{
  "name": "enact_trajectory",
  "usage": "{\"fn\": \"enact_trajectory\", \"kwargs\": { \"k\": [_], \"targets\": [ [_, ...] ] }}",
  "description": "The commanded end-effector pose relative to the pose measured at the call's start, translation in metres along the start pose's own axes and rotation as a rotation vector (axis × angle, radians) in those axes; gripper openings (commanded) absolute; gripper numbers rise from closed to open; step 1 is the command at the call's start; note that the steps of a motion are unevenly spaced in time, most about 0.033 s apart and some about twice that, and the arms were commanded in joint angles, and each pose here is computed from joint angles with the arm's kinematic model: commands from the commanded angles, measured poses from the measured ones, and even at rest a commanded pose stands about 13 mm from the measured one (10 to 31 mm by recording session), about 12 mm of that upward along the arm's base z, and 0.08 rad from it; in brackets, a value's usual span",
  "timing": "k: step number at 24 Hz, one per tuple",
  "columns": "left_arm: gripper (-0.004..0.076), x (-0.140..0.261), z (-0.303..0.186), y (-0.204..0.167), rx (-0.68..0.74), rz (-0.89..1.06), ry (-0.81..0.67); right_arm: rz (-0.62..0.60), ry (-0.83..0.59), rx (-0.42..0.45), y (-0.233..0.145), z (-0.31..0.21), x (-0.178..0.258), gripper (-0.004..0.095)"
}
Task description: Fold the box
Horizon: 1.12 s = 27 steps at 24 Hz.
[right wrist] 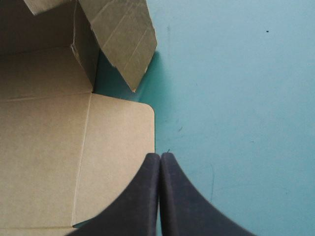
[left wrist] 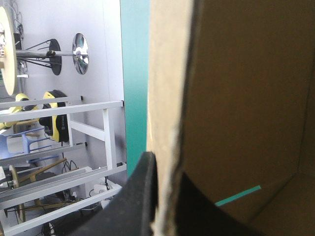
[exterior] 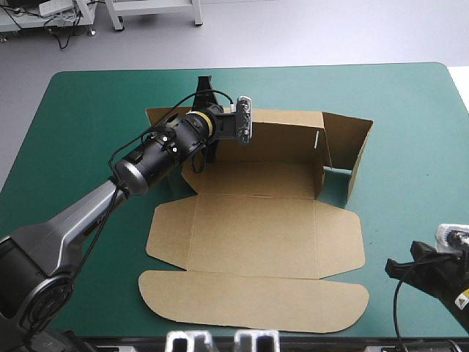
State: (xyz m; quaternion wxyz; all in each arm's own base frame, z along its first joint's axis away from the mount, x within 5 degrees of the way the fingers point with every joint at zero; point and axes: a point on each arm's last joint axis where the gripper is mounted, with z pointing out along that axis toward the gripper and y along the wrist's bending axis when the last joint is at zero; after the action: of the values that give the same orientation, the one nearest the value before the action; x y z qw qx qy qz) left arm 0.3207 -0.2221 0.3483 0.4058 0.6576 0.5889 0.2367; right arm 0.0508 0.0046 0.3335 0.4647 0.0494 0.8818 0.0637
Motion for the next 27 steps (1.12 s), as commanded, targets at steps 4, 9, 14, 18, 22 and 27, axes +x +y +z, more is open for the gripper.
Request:
{"fn": "enact_trajectory", "kwargs": {
  "k": [4,9,14,18,22,27],
  "targets": [
    [-0.0010,-0.005,-0.019,0.002,-0.108,-0.078,-0.012,-0.042,-0.091,-0.046,0.015,-0.006,-0.069,-0.0019],
    [-0.0010,-0.002,-0.011,-0.010,-0.189,-0.115,0.037,-0.090,-0.111,-0.108,0.036,0.011,-0.152,-0.0019],
    [-0.0010,-0.007,-0.006,-0.027,-0.174,-0.071,0.031,-0.119,-0.075,-0.167,0.050,0.064,-0.201,-0.0019],
    [-0.0010,-0.009,-0.006,-0.028,-0.184,-0.081,0.028,-0.123,0.000,-0.157,0.052,0.116,-0.216,-0.0019],
    [-0.0010,-0.009,-0.007,-0.028,-0.187,-0.074,0.031,-0.127,0.031,-0.161,0.054,0.149,-0.227,-0.0020],
    [-0.0010,-0.009,-0.007,-0.028,-0.187,-0.074,0.031,-0.135,0.091,-0.157,0.056,0.189,-0.238,-0.0020]
  ]
}}
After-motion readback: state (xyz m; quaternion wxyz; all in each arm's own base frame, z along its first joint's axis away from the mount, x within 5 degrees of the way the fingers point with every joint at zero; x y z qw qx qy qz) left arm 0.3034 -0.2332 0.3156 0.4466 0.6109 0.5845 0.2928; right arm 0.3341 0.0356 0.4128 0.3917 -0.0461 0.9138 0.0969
